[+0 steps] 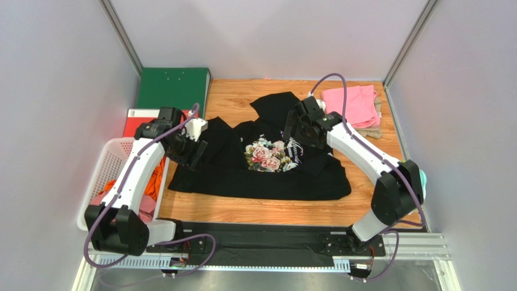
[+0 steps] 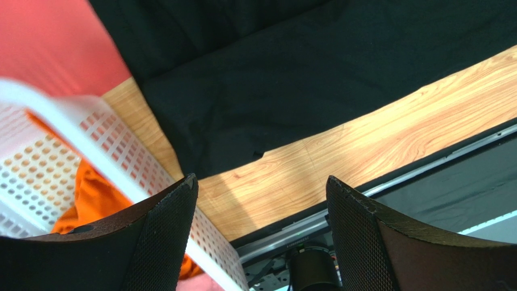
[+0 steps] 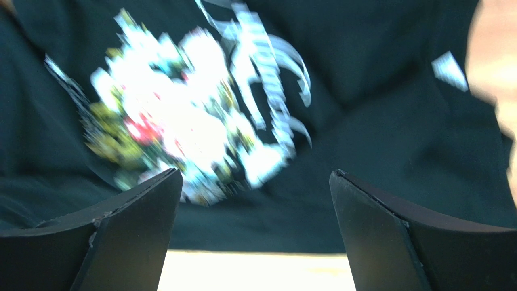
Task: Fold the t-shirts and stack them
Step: Fold the flattened tshirt in 1/3 of the way
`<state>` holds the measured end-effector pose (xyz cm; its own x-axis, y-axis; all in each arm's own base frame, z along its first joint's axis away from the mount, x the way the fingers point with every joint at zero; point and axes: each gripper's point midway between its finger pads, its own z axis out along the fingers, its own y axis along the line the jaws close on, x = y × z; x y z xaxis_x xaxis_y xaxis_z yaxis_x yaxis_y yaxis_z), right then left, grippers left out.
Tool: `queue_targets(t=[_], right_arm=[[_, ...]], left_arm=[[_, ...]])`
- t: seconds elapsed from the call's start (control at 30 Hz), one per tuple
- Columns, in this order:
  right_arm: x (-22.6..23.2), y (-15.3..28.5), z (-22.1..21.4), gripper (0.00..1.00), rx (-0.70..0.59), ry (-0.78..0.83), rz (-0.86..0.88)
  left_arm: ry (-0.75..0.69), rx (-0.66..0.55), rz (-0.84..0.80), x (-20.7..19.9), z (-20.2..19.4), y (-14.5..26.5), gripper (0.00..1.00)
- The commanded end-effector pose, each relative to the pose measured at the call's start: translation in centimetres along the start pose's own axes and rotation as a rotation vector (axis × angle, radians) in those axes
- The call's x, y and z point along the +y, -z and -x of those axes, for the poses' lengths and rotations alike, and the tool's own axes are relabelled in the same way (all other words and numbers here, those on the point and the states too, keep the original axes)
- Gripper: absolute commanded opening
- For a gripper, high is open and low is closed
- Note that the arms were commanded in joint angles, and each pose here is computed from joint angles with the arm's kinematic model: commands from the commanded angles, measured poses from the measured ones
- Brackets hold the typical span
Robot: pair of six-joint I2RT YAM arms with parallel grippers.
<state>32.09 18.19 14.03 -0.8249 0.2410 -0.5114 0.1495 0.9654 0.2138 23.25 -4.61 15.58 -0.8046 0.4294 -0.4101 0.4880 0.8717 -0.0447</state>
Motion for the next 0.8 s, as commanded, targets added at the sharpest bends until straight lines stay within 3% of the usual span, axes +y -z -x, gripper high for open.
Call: queue_targets(t=[0.0,0.3,0.5,0.77], right_arm=[[2.0,-1.7,5.7,1.00,-0.061,-0.022,0.059],[2.6,-10.7,8.2,1.00,0.067,-0.054,0.063],[3.3,-13.4,10.5,1.00,0.073,-0.060,0.080],[0.9,-15.8,12.0,1.00,0.103,-0.121,0.074]], left_arm=[[-0.048,0.042,-0.018,-0.4,0.4,-2.4,0.84],[-0.093,0.130,-0.018,0.3,0.6,-7.7,0.83],[-0.075,0.117,-0.035,0.4,2.0,-8.7,0.83],[-0.050,0.155,-0.041,0.1,-0.1,-10.0,0.83]])
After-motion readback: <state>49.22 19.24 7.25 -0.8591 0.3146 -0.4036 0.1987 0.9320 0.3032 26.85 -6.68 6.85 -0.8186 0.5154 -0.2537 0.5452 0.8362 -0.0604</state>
